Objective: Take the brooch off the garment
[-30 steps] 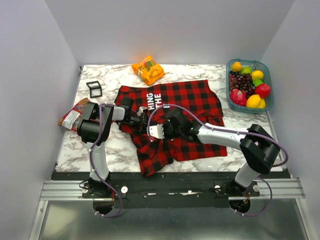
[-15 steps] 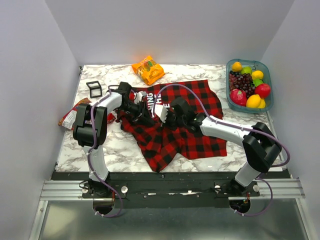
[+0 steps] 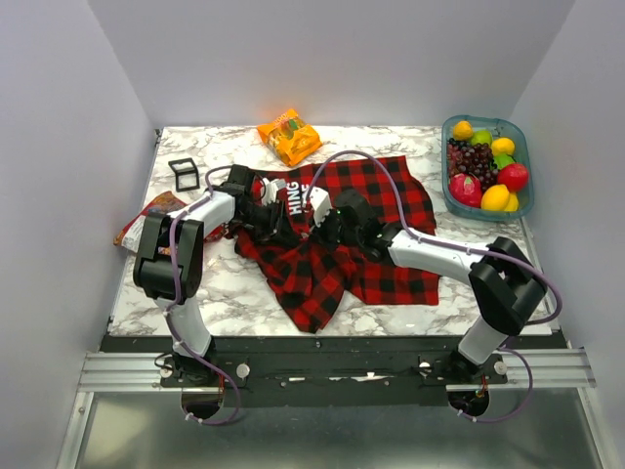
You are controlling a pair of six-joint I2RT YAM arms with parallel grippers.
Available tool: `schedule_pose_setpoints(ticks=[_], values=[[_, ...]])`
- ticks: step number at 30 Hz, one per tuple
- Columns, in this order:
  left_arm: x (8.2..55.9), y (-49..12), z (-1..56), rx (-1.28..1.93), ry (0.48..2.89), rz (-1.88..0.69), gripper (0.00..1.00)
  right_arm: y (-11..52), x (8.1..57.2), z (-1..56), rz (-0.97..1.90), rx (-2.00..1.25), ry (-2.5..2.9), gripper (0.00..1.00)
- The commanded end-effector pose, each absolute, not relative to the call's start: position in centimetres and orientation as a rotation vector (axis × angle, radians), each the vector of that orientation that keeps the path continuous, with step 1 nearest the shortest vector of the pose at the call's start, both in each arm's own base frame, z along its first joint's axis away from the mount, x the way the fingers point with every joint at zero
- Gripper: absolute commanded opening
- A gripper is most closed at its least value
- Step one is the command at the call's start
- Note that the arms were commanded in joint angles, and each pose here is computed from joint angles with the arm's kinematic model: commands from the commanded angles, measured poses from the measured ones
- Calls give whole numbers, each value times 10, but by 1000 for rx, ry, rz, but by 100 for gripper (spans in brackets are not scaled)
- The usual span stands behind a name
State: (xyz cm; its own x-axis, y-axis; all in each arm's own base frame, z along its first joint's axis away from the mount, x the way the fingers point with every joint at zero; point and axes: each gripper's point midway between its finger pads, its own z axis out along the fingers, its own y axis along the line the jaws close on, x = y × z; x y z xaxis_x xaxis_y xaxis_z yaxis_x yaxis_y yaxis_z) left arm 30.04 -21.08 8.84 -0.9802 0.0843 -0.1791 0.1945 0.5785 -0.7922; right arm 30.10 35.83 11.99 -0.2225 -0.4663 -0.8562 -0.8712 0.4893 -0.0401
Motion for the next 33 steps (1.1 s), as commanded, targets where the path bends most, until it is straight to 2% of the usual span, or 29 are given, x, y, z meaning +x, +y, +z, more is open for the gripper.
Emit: schedule_pose_setpoints(ticks=[1,10,14,18,21,26,30,33], values=[[298,-234,100,308,2576,-1533,46,369,324,124,590,-899,1893,0],[281,-253,119,365,2504,-1739,40,387,324,121,714,-869,1927,0],[285,-231,133,453,2508,-1652,39,386,315,123,803,-918,1922,0],[286,-197,163,740,2437,-1515,40,380,310,125,877,-968,1918,0],[295,-184,175,833,2389,-1428,41,377,309,130,918,-1001,1893,0],[326,-187,166,808,2291,-1261,44,378,312,142,933,-1005,1856,0],[344,-188,155,949,2088,-1058,44,385,304,152,1008,-1044,1810,1],[345,-188,155,1043,1992,-1011,43,388,294,157,1085,-1088,1782,1]])
